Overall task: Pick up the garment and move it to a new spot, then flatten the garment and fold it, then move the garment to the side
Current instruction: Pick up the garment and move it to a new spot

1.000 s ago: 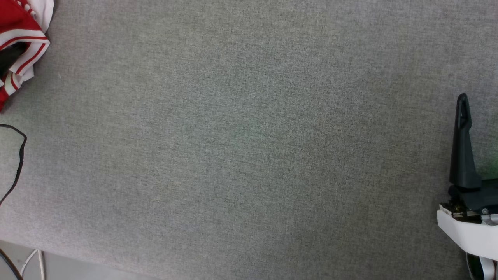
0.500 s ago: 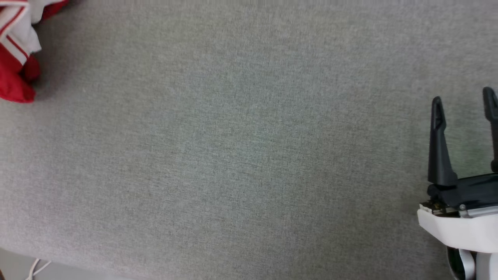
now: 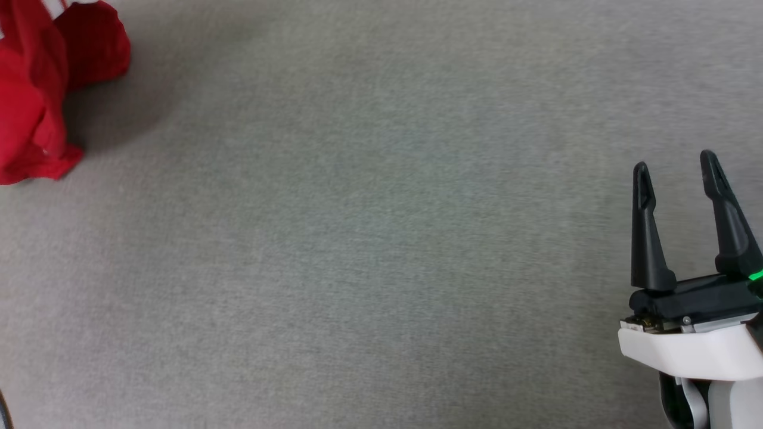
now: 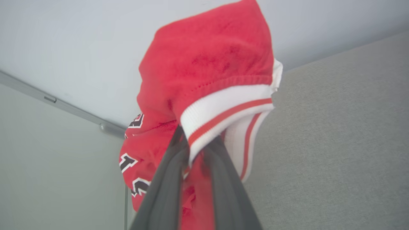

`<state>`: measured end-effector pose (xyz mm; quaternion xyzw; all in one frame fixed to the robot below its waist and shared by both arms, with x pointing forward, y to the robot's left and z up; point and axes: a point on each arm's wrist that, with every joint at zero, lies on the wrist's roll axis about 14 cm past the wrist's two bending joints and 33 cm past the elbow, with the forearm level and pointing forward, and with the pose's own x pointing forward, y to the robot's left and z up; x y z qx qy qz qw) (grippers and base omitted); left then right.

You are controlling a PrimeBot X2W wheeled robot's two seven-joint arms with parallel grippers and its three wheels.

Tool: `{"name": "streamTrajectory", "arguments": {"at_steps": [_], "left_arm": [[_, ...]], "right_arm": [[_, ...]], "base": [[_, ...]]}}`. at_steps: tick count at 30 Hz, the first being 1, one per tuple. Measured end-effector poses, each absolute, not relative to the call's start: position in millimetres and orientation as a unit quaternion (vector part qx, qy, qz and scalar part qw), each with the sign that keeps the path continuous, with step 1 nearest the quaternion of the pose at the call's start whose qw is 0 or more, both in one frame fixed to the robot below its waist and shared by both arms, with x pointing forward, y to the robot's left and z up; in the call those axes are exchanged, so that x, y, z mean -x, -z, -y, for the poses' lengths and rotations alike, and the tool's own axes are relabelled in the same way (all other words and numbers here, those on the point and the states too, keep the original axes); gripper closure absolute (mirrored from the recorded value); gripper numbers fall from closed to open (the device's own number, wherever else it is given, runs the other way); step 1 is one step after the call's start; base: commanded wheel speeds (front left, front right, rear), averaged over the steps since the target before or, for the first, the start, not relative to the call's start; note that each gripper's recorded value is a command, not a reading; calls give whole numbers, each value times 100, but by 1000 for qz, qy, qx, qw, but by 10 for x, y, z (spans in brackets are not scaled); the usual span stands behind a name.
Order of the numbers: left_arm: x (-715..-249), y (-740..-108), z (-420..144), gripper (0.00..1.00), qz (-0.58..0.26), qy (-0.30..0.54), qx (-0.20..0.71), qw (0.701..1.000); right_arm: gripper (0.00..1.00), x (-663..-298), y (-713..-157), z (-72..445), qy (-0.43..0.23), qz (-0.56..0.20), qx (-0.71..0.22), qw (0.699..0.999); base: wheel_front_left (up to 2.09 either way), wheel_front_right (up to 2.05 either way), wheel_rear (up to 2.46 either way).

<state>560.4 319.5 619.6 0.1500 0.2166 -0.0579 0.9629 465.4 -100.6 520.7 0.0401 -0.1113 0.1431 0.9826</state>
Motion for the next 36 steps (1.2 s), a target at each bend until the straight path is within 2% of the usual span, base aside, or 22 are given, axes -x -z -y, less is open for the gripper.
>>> {"name": "streamTrajectory", "arguments": {"at_steps": [12,25,29,36], "left_arm": [[-5683,-6891,-1682,100,-116,229,-212,943],[-5207,-7258,-195,100,-31,403,-257,878],[-5073,-7006,54,100,-40,445,-265,854],[-4873,-5967,115,100,-143,488,-243,826]], "right_arm": [[0,-4292,-5550,1542,-73,136,-39,987],[0,-3844,-5732,2051,1,150,-34,988],[0,-3803,-5713,2135,14,146,-33,989],[0,-3852,-5606,2133,14,131,-34,991]], "base": [[0,0,0],[0,0,0],[0,0,0],[0,0,0]]}}
